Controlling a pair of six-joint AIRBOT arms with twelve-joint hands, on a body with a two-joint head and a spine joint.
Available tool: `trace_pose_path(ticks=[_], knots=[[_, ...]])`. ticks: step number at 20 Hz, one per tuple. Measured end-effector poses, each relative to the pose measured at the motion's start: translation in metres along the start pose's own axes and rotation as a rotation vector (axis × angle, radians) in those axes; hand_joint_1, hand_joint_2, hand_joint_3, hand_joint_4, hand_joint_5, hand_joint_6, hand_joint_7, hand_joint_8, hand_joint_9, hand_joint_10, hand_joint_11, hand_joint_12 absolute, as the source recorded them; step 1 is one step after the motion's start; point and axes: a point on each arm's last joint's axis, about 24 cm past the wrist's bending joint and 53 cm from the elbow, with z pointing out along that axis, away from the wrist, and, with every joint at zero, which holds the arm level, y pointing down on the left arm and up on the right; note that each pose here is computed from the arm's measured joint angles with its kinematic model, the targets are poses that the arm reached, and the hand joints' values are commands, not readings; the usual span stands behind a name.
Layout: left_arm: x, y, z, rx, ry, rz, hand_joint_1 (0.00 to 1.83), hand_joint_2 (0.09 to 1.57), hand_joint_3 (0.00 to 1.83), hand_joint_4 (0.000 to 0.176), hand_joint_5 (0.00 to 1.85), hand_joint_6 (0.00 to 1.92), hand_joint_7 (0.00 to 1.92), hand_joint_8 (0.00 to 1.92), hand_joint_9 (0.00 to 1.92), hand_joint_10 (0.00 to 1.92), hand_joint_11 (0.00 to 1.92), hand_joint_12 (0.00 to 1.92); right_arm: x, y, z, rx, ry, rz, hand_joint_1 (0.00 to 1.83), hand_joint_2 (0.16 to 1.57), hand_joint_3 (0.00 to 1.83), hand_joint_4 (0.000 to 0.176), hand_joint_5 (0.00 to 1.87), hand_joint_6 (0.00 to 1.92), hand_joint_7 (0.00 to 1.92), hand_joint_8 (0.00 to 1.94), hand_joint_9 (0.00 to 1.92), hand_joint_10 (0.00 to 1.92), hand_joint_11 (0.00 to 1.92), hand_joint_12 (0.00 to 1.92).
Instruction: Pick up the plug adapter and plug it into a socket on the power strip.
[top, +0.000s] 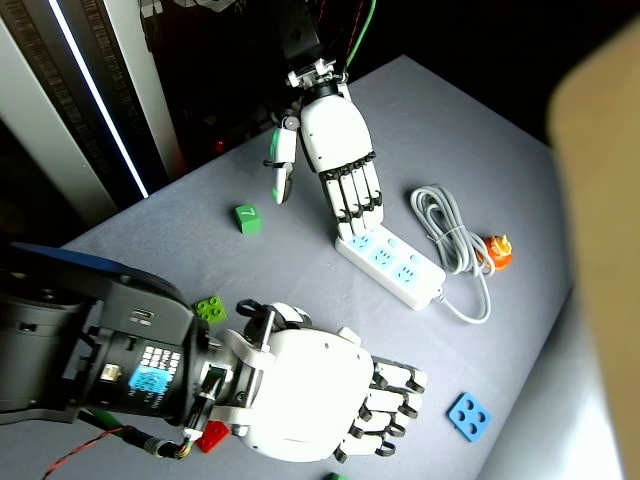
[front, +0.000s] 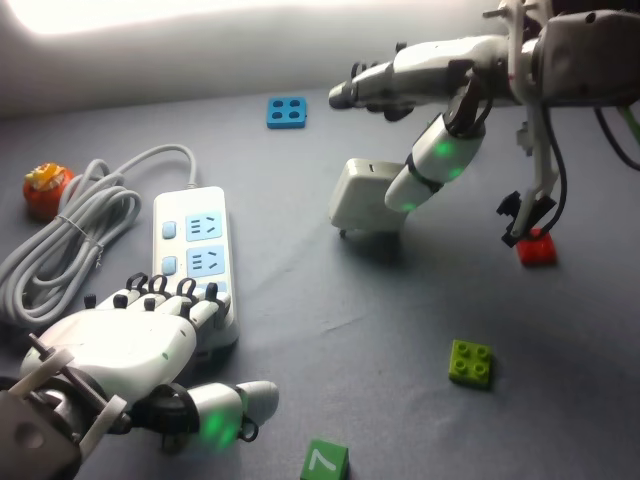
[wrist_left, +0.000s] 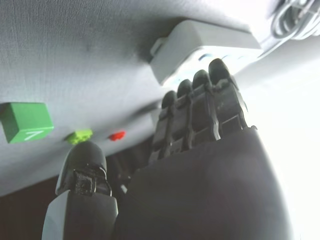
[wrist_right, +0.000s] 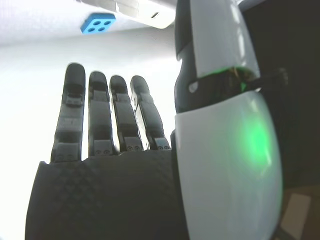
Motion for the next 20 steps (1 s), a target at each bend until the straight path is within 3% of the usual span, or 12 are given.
trace_pose_path(ticks=[11,16,20], knots=[[0.006,0.001,0.003,-0.010,-0.001,-0.027,0.00,1.26,0.00,0.000,0.05,0.00,0.09,0.00,0.07,0.00,0.00,0.29,0.018,-0.027,0.023,0.072,0.042,-0.001,1.29,0.90,0.00,0.000,0.16,0.00,0.11,0.00,0.15,0.01,0.00,0.60],[0.006,0.002,0.003,-0.015,-0.001,-0.038,0.00,1.25,0.00,0.000,0.05,0.00,0.07,0.00,0.05,0.00,0.00,0.27,0.023,-0.029,0.028,0.076,0.046,-0.003,1.29,0.91,0.00,0.000,0.17,0.01,0.12,0.00,0.14,0.00,0.00,0.65],[0.008,0.003,0.002,-0.020,0.003,-0.048,0.00,1.26,0.00,0.000,0.01,0.00,0.05,0.00,0.06,0.00,0.00,0.26,0.021,-0.032,0.031,0.073,0.030,-0.010,1.29,0.93,0.00,0.000,0.16,0.00,0.10,0.00,0.11,0.00,0.00,0.55]])
